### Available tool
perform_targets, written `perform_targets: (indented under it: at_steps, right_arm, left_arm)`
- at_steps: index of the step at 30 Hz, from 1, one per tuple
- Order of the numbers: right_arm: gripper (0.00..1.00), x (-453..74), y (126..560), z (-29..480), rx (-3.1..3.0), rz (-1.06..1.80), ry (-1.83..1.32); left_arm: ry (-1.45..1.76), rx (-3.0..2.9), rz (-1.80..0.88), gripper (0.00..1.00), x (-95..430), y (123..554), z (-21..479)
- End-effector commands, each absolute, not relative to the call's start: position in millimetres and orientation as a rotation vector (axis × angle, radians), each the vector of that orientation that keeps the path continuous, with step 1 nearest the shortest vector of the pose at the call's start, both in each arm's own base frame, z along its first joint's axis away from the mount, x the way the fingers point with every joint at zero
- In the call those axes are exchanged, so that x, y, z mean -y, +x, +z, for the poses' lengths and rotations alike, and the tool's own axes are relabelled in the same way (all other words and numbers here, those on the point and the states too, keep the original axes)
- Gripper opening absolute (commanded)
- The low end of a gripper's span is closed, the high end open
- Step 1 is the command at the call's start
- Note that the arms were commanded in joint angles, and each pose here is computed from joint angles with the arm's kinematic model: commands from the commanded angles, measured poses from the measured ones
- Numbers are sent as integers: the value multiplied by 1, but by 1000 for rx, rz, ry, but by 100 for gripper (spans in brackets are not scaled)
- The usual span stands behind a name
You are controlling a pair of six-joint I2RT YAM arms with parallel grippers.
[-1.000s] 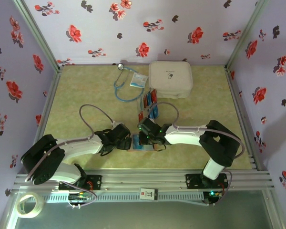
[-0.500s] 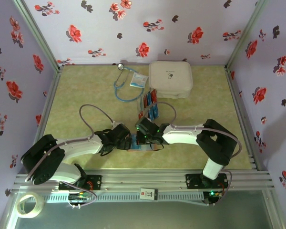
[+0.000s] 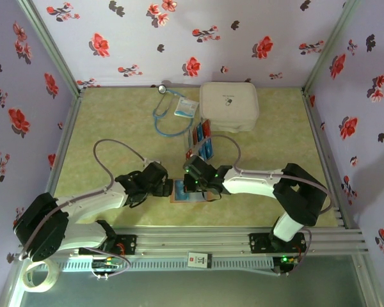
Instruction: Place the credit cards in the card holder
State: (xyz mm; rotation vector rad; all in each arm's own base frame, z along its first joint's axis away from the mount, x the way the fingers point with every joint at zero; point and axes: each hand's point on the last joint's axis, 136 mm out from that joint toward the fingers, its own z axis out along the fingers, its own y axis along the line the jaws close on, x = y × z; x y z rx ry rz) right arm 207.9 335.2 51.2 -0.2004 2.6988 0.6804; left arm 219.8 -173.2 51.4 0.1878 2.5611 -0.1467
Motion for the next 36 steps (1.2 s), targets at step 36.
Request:
perform_targets:
  at_steps: [36]
  right_arm:
    - [0, -344, 190, 22, -2780, 686, -200]
  left_arm:
    - [277, -2692, -37, 100, 164, 205, 4]
